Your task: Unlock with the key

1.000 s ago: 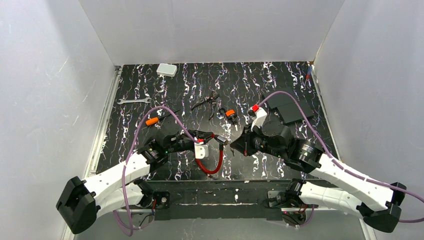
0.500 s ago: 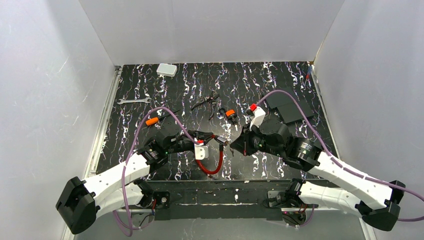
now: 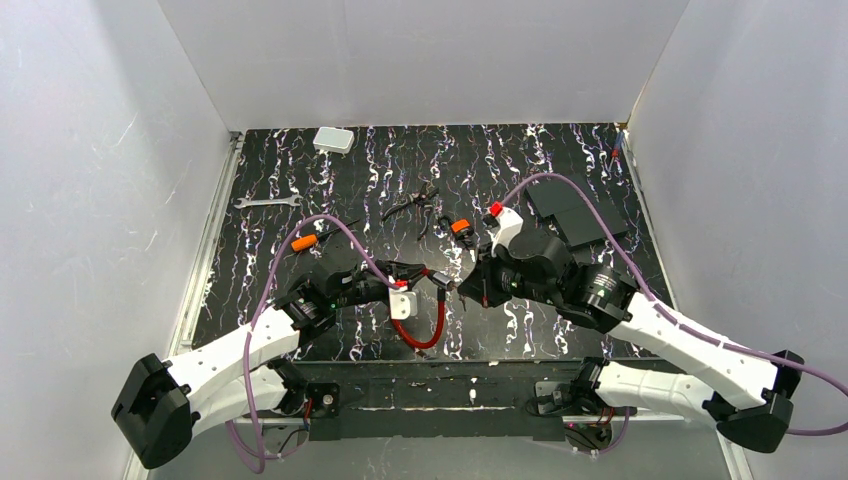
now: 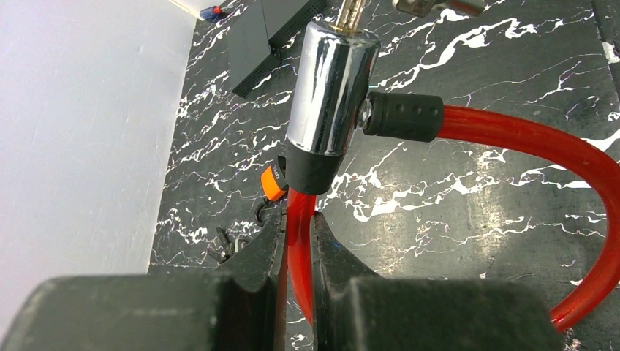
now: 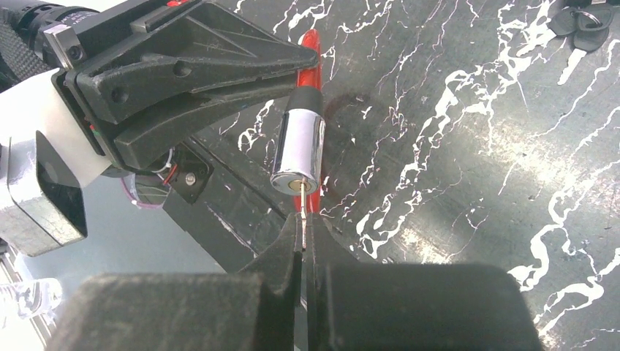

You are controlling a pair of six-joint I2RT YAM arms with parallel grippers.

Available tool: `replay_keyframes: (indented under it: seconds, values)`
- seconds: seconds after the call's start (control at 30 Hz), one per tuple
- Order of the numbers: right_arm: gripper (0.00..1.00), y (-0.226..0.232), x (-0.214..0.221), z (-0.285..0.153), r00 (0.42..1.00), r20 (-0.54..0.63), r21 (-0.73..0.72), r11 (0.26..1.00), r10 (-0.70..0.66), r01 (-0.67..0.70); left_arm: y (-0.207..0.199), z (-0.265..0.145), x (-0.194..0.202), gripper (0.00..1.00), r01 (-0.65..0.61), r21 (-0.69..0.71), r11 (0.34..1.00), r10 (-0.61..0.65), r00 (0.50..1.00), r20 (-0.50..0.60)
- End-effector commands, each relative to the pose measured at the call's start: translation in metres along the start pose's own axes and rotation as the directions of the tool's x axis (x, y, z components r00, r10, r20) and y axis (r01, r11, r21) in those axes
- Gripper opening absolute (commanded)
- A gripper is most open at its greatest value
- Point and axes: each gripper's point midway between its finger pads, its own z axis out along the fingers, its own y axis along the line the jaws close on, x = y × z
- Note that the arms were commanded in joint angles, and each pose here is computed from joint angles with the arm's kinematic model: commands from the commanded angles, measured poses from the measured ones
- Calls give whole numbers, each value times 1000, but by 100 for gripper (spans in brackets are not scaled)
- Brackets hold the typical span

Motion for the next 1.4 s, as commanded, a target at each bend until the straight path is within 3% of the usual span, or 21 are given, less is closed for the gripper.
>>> replay_keyframes:
  seconds: [0.0, 0.57, 0.8, 1.0, 1.37]
  values:
    - [1, 11, -10, -5, 1000, -12, -19, 1000, -25, 25, 8, -3, -16, 0, -43, -29, 999, 44, 998, 48]
    - [1, 16, -11, 3, 999, -33, -22, 1000, 20, -21, 10, -4, -17, 0, -53, -41, 998, 55, 997, 46]
    - [1, -4, -11, 6, 998, -28, 89, 995, 54, -52, 10, -5, -19, 0, -58, -42, 997, 60, 997, 50]
    - [1, 8, -13, 12, 996, -36, 29, 996, 83, -82, 11, -6, -19, 0, -62, -45, 997, 64, 997, 51]
    - [1, -1, -15, 12, 997, -9, 59, 995, 80, -80, 12, -6, -22, 0, -59, -52, 997, 62, 997, 54]
